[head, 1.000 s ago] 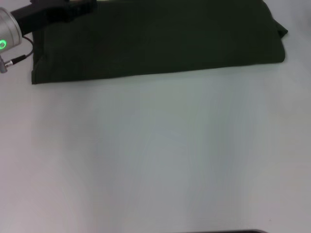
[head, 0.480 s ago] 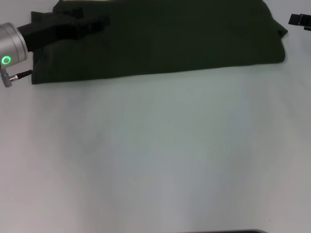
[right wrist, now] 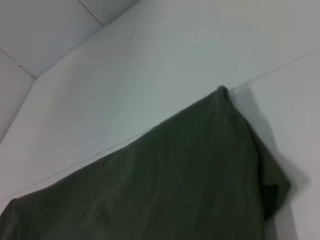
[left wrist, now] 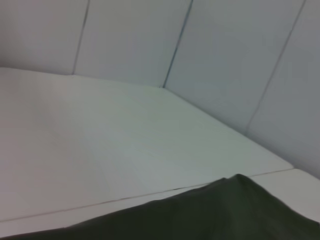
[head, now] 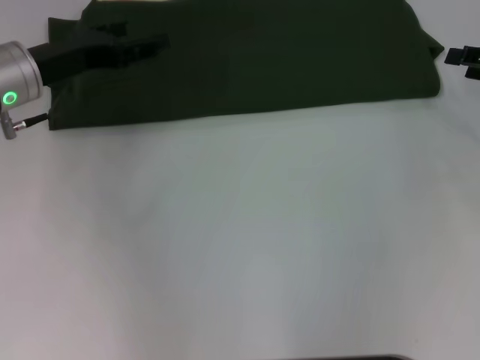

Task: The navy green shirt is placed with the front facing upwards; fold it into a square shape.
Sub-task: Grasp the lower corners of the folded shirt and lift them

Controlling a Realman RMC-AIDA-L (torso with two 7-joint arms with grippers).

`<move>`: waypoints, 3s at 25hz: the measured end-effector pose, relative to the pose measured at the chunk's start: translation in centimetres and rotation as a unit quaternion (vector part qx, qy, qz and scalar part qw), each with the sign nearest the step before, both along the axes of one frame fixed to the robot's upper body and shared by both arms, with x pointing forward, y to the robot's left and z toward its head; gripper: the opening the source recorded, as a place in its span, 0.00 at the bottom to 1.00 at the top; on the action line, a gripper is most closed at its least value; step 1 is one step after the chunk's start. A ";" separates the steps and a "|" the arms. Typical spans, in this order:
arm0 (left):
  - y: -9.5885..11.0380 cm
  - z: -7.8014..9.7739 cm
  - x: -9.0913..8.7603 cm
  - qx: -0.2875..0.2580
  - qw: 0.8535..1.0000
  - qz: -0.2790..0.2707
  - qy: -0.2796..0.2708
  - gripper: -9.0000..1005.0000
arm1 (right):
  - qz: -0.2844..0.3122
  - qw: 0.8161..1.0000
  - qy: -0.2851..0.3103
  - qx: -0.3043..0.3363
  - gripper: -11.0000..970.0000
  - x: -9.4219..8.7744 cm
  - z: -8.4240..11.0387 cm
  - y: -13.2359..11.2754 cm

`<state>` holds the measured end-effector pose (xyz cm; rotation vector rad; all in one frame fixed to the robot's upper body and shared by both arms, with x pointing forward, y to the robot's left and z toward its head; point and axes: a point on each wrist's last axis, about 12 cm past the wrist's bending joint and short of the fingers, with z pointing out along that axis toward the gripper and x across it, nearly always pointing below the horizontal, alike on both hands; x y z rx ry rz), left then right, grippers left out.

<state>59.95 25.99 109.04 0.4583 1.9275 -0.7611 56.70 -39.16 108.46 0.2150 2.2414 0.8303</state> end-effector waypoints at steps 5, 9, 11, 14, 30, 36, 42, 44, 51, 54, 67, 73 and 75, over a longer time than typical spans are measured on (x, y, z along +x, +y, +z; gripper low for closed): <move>0.6 -0.2 0.2 0.011 1.000 0.019 -0.001 0.92 | -0.003 1.000 0.006 0.008 0.74 0.0 -0.1 0.1; 0.7 -0.2 0.2 0.014 1.000 0.022 -0.002 0.92 | -0.004 1.000 0.008 0.003 0.74 0.3 -0.3 0.6; 0.6 -0.2 0.2 0.014 1.000 0.022 -0.002 0.92 | -0.005 1.000 0.010 -0.005 0.74 0.5 -0.5 0.9; 0.6 -0.2 0.2 0.015 1.000 0.023 -0.002 0.92 | -0.009 1.000 0.011 -0.022 0.74 0.9 -0.8 1.2; 0.9 -0.4 0.5 0.022 0.999 0.039 -0.001 0.91 | -0.022 0.998 0.016 -0.053 0.69 2.0 -1.7 2.3; 1.0 -0.3 0.6 0.023 0.999 0.045 -0.004 0.91 | -0.020 0.998 0.014 -0.055 0.68 2.6 -1.8 3.2; 1.1 -0.2 0.6 0.022 0.999 0.048 -0.005 0.91 | -0.023 0.998 0.020 -0.056 0.67 2.7 -2.3 3.6; 1.1 -0.2 0.6 0.023 0.999 0.049 -0.005 0.91 | -0.024 0.998 0.021 -0.057 0.67 2.7 -2.4 3.7; 1.2 -0.2 0.7 0.024 0.998 0.051 -0.006 0.91 | -0.021 0.998 0.021 -0.055 0.66 2.8 -2.5 4.1; 1.2 -0.2 0.8 0.026 0.998 0.052 -0.006 0.91 | -0.016 0.998 0.021 -0.056 0.66 2.9 -2.5 4.4; 1.5 -0.4 0.6 0.028 0.998 0.055 -0.001 0.91 | -0.008 0.998 0.025 -0.054 0.36 2.6 -2.5 4.3; 2.1 -0.9 0.1 0.026 0.998 0.065 0.005 0.91 | -0.007 0.998 0.026 -0.053 0.18 2.5 -2.5 4.2; 2.3 -1.0 -0.1 0.026 0.997 0.068 0.008 0.91 | -0.009 0.998 0.026 -0.054 0.10 2.5 -2.6 4.1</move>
